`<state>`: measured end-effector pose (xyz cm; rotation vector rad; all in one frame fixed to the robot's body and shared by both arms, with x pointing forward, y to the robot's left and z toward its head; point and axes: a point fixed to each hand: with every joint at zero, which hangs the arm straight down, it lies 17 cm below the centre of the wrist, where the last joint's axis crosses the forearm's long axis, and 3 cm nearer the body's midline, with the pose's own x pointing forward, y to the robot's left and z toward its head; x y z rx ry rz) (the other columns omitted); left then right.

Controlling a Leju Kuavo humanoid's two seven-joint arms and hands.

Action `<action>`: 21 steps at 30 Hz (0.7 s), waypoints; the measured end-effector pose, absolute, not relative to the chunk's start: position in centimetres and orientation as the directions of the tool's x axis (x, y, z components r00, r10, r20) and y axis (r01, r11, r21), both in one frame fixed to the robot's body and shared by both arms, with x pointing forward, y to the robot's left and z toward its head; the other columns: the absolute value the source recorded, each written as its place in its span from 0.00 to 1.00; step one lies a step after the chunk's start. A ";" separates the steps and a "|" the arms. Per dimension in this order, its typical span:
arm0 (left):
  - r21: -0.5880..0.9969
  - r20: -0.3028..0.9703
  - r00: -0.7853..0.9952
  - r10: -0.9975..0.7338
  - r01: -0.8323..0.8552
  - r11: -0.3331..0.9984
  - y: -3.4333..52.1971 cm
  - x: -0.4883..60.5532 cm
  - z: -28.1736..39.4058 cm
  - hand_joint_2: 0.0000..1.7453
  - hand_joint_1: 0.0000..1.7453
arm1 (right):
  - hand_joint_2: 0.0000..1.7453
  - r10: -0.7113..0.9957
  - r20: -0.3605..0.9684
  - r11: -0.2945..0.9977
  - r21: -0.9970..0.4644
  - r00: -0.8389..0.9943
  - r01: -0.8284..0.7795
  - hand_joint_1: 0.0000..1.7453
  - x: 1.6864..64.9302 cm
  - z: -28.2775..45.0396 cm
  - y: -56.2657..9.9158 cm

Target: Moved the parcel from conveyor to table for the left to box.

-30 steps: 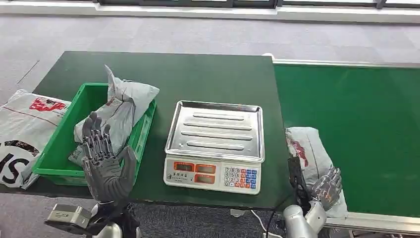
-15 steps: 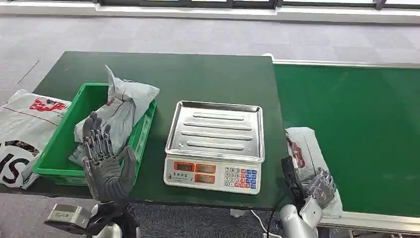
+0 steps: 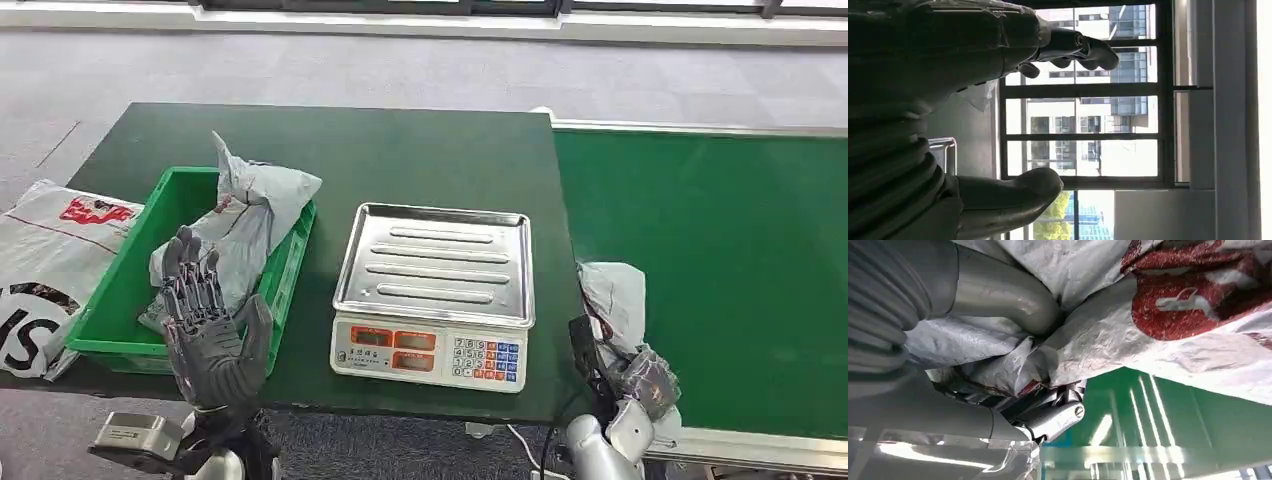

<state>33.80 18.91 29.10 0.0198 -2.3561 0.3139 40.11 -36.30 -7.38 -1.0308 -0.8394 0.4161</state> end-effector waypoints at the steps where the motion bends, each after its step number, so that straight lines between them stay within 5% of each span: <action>1: -0.220 0.688 -0.722 0.077 -0.106 0.970 18.9 33.8 29.1 1.00 0.00 | 1.00 0.661 0.412 0.473 -0.878 0.627 0.079 1.00 40.1 -7.2 -36.4; 9: -0.222 0.690 -0.721 0.062 -0.130 0.966 19.4 33.8 29.1 1.00 0.00 | 1.00 0.684 0.579 0.411 -0.808 0.444 0.422 1.00 40.7 2.0 -38.4; 21: -0.231 0.691 -0.721 0.049 -0.156 0.960 19.9 33.8 29.1 1.00 0.00 | 1.00 0.708 0.659 0.278 -0.591 0.254 0.758 1.00 38.2 15.2 -44.2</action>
